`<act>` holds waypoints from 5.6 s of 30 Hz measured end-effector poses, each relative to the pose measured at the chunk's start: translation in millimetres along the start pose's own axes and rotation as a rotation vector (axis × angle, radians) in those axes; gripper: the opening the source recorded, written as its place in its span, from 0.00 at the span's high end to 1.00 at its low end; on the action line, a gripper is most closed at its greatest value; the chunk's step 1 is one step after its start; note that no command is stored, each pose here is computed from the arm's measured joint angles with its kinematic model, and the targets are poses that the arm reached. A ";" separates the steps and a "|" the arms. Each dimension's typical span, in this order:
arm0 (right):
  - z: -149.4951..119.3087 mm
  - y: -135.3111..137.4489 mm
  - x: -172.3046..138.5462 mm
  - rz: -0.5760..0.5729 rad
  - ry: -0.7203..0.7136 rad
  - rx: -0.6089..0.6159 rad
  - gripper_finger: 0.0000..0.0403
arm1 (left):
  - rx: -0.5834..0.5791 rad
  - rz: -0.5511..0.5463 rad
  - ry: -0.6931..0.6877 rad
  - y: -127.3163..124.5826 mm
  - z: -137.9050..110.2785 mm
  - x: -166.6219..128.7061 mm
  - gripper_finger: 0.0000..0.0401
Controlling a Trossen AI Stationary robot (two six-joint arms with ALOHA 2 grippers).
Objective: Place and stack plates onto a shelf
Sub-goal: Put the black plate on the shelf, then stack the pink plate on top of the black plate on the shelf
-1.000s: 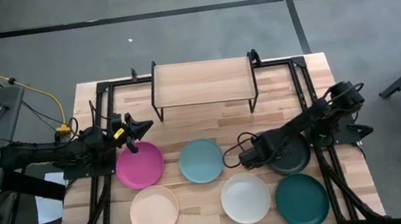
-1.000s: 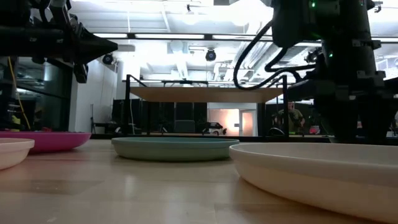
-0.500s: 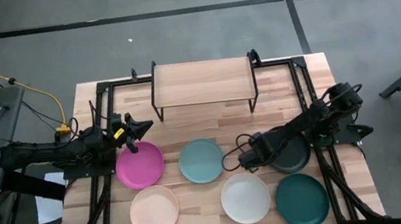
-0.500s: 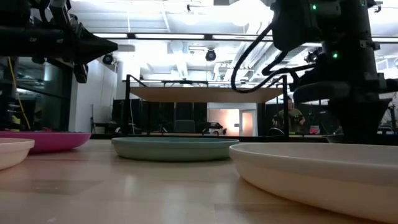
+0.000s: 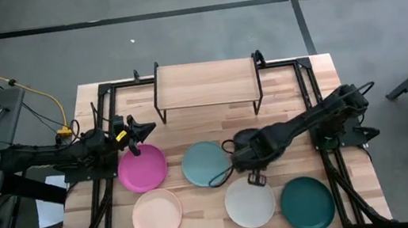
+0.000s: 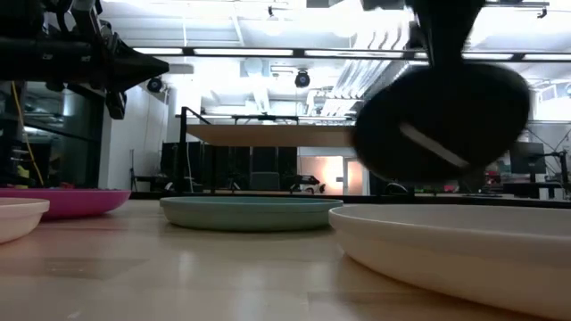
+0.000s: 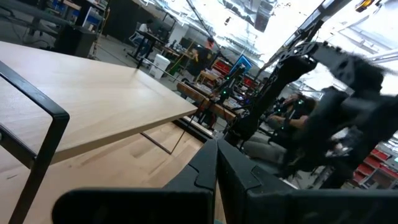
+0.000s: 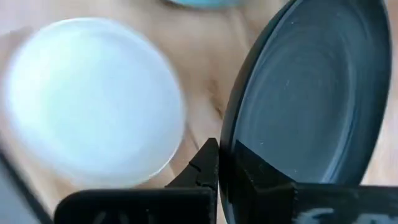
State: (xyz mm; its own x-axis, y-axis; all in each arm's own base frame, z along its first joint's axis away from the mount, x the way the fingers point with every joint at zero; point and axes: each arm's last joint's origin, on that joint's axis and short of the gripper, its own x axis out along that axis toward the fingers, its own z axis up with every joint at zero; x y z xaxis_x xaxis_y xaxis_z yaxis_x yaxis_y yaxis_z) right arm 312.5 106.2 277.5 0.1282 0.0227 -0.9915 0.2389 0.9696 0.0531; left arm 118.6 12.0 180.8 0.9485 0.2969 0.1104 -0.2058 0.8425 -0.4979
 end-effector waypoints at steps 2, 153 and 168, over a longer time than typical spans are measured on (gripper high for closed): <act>8.5 3.4 -21.1 0.067 -0.058 -0.167 1.00 | 0.000 0.000 0.000 -0.1 0.0 0.0 1.00; -90.9 -112.3 -47.8 0.424 -1.132 0.207 0.64 | 0.001 0.001 0.002 0.1 -0.2 0.0 1.00; -86.0 -110.2 -67.1 0.582 -1.294 0.285 0.64 | -0.044 0.021 -0.028 0.1 1.7 0.0 1.00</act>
State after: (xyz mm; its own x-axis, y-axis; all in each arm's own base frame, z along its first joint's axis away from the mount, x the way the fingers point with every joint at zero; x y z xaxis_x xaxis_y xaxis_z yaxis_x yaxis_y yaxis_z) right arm 194.8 18.8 328.0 0.9995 0.0078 -0.0295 0.0107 0.8155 0.5786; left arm 118.1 12.8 182.2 0.9368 0.3273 0.1236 -0.2141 0.8157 -0.5374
